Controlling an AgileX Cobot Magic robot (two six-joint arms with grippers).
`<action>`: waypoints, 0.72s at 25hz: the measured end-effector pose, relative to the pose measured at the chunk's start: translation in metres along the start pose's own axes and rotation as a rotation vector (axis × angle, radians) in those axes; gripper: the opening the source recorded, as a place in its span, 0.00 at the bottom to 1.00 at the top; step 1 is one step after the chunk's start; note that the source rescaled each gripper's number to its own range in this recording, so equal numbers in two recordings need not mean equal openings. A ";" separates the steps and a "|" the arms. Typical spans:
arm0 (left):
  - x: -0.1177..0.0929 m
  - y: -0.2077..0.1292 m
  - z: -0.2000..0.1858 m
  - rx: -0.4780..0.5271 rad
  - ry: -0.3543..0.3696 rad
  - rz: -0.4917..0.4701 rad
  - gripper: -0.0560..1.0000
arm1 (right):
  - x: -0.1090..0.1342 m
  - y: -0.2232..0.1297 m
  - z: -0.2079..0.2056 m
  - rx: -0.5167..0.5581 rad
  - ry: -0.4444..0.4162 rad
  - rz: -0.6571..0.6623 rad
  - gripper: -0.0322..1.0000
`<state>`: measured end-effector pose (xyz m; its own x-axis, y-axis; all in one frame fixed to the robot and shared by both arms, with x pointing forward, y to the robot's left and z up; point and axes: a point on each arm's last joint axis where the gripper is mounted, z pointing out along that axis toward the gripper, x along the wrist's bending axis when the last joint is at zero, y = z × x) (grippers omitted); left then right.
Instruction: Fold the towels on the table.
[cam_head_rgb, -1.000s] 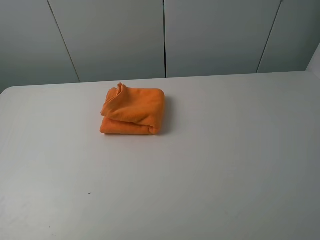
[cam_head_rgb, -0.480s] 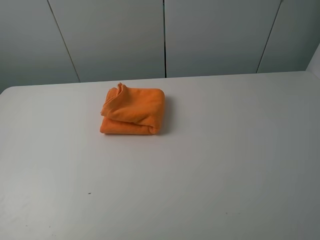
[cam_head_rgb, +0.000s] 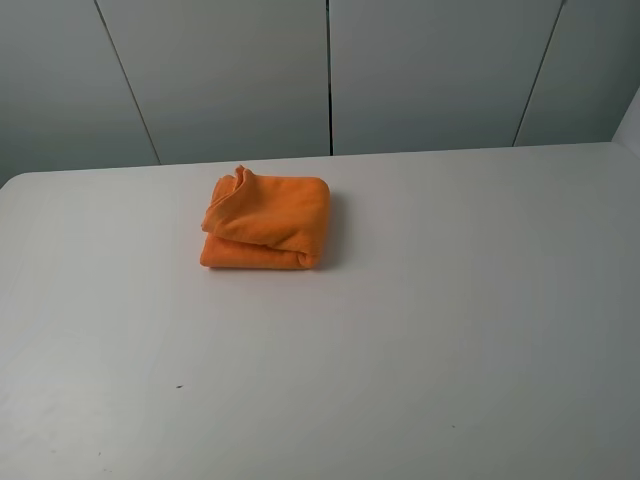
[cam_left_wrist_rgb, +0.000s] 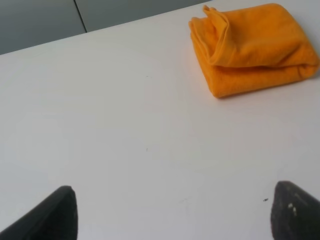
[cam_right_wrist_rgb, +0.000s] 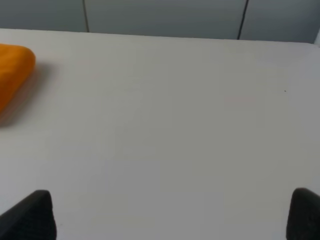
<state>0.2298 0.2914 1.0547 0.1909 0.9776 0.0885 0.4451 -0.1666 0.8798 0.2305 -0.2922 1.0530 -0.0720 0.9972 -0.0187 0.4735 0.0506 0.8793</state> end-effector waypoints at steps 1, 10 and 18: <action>0.000 0.000 0.000 0.000 0.000 -0.002 0.99 | 0.000 0.000 0.000 0.000 -0.006 0.003 1.00; -0.002 0.001 0.000 -0.007 -0.026 -0.038 0.99 | 0.000 0.000 0.000 0.001 -0.018 0.004 1.00; -0.002 0.001 0.000 -0.007 -0.026 -0.041 0.99 | 0.000 0.000 0.000 0.001 -0.018 0.004 1.00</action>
<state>0.2297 0.2890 1.0551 0.1958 0.9798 0.0406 0.4466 -0.1259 0.8858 0.2307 -0.2926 1.0530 -0.0547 0.9982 -0.0238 0.4745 0.0470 0.8790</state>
